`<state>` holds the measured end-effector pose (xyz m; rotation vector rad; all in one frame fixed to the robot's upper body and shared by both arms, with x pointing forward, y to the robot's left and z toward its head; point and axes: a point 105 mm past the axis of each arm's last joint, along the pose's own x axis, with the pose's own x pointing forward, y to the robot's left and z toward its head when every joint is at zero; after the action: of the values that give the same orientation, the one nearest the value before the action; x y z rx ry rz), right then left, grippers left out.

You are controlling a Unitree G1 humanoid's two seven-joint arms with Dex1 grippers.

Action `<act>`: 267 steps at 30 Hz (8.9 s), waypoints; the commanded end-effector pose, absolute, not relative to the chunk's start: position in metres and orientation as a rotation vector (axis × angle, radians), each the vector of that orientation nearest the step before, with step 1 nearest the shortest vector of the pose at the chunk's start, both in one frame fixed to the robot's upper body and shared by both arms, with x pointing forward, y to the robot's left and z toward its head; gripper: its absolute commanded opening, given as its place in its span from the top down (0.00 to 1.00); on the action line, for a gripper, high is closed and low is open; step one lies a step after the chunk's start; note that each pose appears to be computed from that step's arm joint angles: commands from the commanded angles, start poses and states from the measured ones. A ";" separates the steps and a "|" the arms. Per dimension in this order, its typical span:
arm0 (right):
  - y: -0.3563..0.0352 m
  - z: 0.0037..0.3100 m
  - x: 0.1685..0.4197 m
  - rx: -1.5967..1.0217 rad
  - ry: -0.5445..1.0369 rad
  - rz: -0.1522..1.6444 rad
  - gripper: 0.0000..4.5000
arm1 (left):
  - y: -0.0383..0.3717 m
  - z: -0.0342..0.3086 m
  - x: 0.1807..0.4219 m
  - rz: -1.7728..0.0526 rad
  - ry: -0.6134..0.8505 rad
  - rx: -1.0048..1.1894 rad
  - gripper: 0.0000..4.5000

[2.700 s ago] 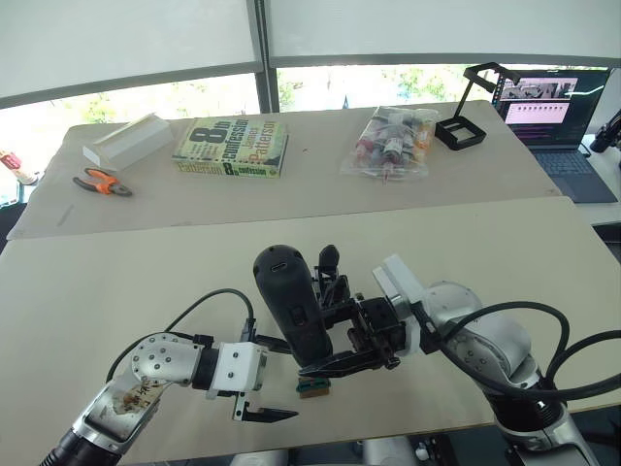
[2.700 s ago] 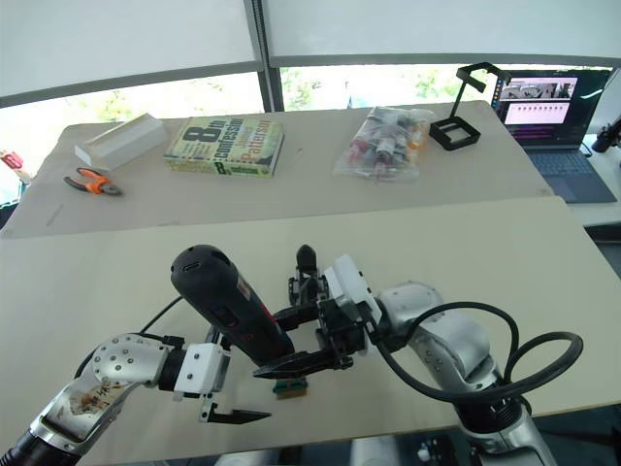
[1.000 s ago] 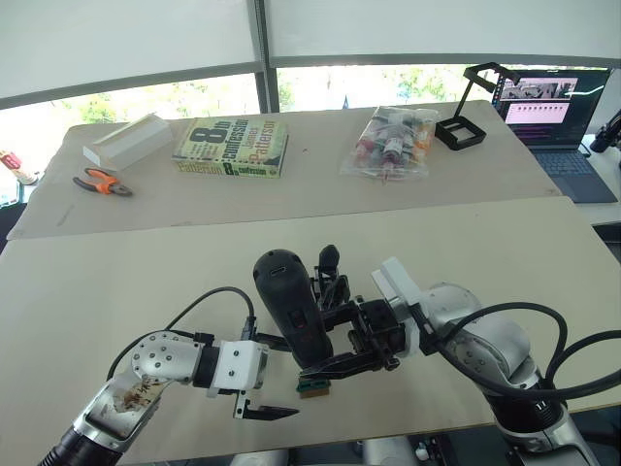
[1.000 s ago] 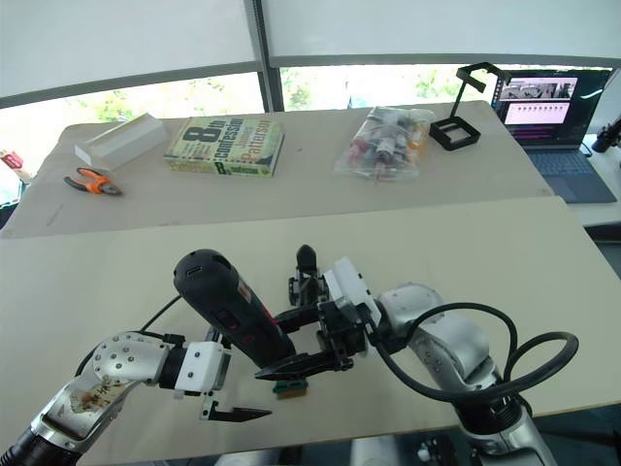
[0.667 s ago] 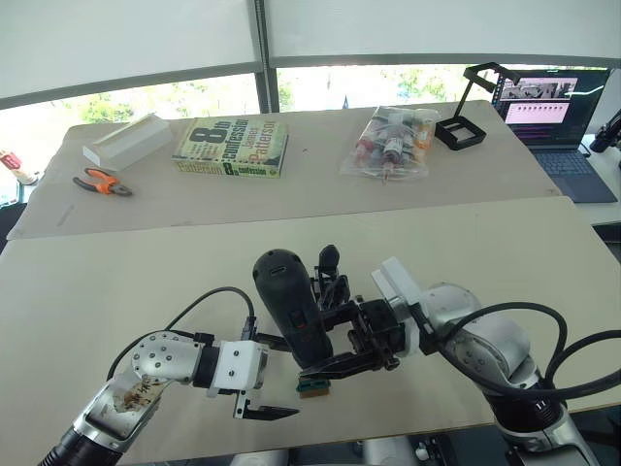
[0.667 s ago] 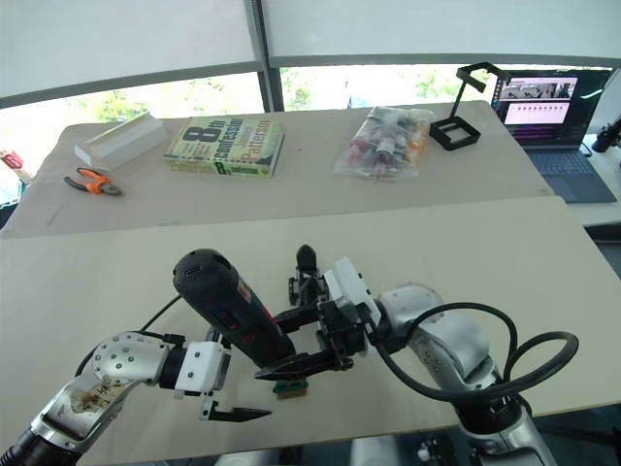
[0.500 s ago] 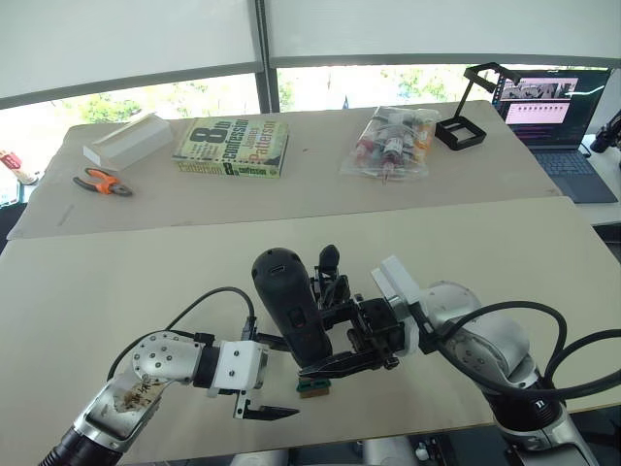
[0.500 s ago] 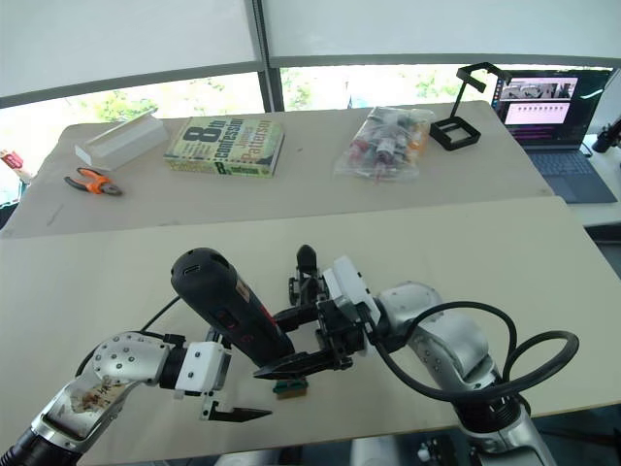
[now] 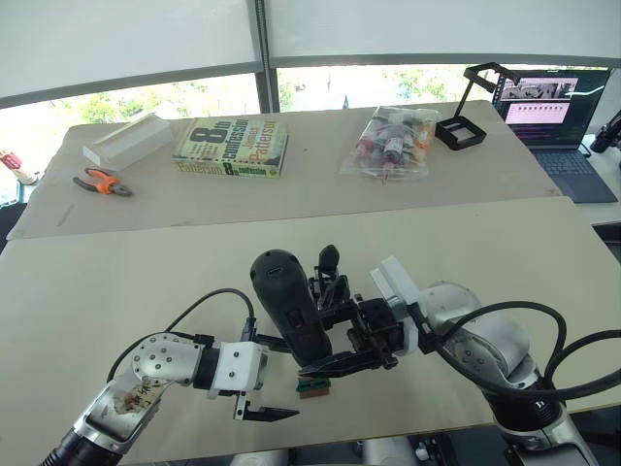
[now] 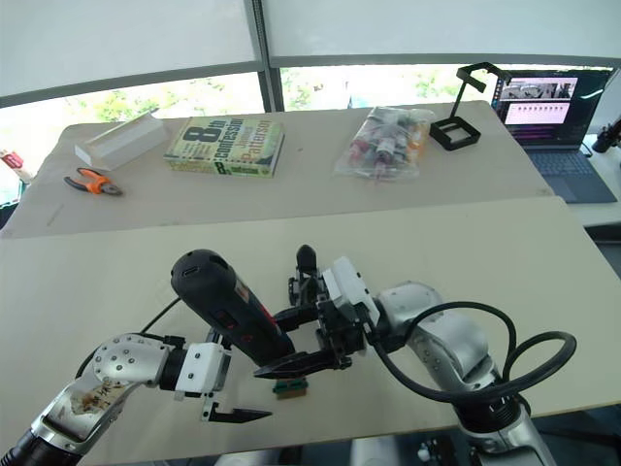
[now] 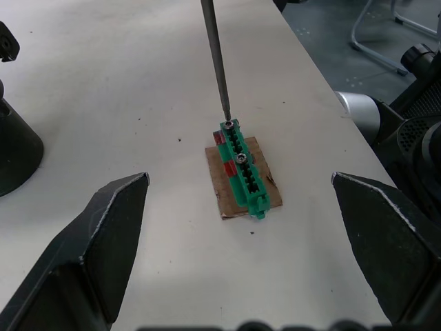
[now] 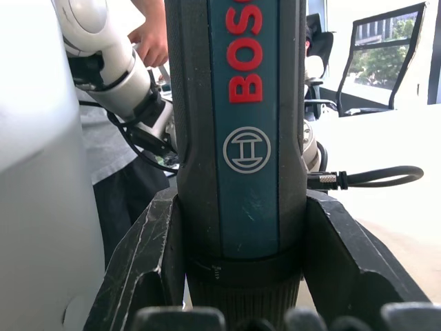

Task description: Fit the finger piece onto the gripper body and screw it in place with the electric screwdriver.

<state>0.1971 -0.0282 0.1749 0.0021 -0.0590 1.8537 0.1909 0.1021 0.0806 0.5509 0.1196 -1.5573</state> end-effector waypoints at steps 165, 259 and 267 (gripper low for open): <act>-0.023 0.267 0.260 -0.120 -0.264 1.786 0.57 | 0.090 0.114 0.288 -1.397 -0.054 0.540 0.00; -0.022 0.266 0.262 -0.142 -0.270 1.787 0.57 | 0.086 0.116 0.291 -1.390 -0.071 0.545 0.00; -0.022 0.273 0.259 -0.137 -0.275 1.796 0.57 | 0.086 0.117 0.292 -1.390 -0.073 0.546 0.00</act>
<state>0.2691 -0.0216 0.2523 -0.1142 -0.1863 1.7647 0.2915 0.0879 0.1092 0.5254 -0.0349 -1.3863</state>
